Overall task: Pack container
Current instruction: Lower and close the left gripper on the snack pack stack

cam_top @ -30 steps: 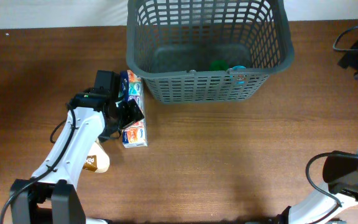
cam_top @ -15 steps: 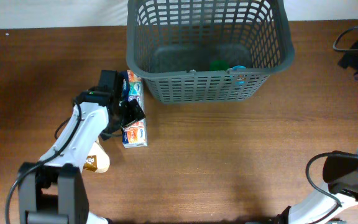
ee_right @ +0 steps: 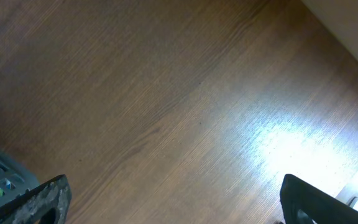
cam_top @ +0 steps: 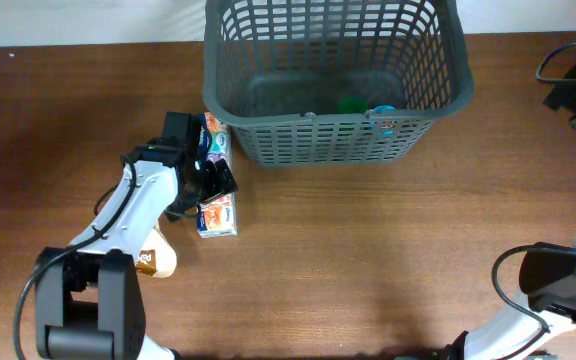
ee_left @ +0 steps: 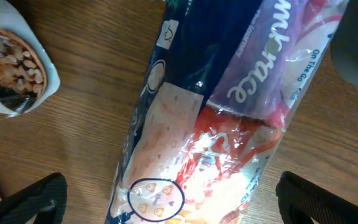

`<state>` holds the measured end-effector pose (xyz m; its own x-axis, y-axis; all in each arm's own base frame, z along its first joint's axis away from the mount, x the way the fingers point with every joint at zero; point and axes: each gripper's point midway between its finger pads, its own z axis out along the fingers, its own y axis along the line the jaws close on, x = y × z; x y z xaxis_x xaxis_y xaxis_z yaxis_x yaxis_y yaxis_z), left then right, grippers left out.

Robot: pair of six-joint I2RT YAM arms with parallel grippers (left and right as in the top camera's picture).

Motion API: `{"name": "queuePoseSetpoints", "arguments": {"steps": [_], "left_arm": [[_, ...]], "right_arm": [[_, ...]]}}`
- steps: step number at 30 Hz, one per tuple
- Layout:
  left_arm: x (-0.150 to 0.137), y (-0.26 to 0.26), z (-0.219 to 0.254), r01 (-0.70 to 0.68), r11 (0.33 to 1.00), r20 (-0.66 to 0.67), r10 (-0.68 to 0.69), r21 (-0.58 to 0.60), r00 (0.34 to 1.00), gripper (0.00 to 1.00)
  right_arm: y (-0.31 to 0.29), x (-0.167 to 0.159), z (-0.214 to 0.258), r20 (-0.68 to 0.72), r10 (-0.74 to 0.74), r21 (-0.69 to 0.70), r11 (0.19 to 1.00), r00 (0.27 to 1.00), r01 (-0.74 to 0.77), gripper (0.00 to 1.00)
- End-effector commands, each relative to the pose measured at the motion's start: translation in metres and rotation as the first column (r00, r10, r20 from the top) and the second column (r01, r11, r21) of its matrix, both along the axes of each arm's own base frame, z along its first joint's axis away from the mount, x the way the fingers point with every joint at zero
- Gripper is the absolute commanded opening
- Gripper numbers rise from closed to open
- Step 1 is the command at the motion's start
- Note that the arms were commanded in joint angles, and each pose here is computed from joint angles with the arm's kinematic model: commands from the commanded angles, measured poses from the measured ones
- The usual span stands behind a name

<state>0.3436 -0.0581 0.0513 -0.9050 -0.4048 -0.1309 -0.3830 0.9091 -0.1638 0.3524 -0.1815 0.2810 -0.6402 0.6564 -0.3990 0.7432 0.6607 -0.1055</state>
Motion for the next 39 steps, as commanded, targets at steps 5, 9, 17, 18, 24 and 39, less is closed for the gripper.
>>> {"name": "queuePoseSetpoints", "arguments": {"steps": [5, 9, 17, 18, 24, 39], "left_arm": [[-0.003, -0.002, -0.011, 0.025, 1.000, -0.029, -0.025, -0.009, 0.999, 1.00], [-0.002, -0.002, -0.016, 0.027, 1.000, -0.035, -0.027, -0.008, 0.999, 1.00], [-0.004, -0.002, -0.034, 0.028, 1.000, -0.077, -0.029, -0.004, 0.997, 1.00], [-0.004, -0.002, -0.035, 0.035, 0.999, -0.080, -0.035, -0.003, 0.996, 1.00], [-0.005, -0.002, -0.040, 0.050, 0.999, -0.091, -0.049, 0.000, 0.995, 1.00], [-0.004, -0.002, -0.041, 0.050, 0.999, -0.088, -0.050, 0.000, 0.995, 0.93]], "right_arm": [[-0.005, -0.003, 0.000, -0.006, -0.019, -0.018, 1.000, 1.000, 0.019, 0.99], [-0.005, -0.003, 0.000, -0.006, -0.019, -0.018, 1.000, 1.000, 0.019, 0.99], [-0.005, -0.003, 0.000, -0.006, -0.019, -0.018, 1.000, 1.000, 0.019, 0.99], [-0.005, -0.003, 0.000, -0.006, -0.019, -0.018, 1.000, 1.000, 0.019, 0.99], [-0.005, -0.003, 0.000, -0.006, -0.019, -0.018, 1.000, 1.000, 0.019, 0.99], [-0.005, -0.003, 0.000, -0.006, -0.019, -0.019, 1.000, 1.000, 0.019, 0.99]]}}
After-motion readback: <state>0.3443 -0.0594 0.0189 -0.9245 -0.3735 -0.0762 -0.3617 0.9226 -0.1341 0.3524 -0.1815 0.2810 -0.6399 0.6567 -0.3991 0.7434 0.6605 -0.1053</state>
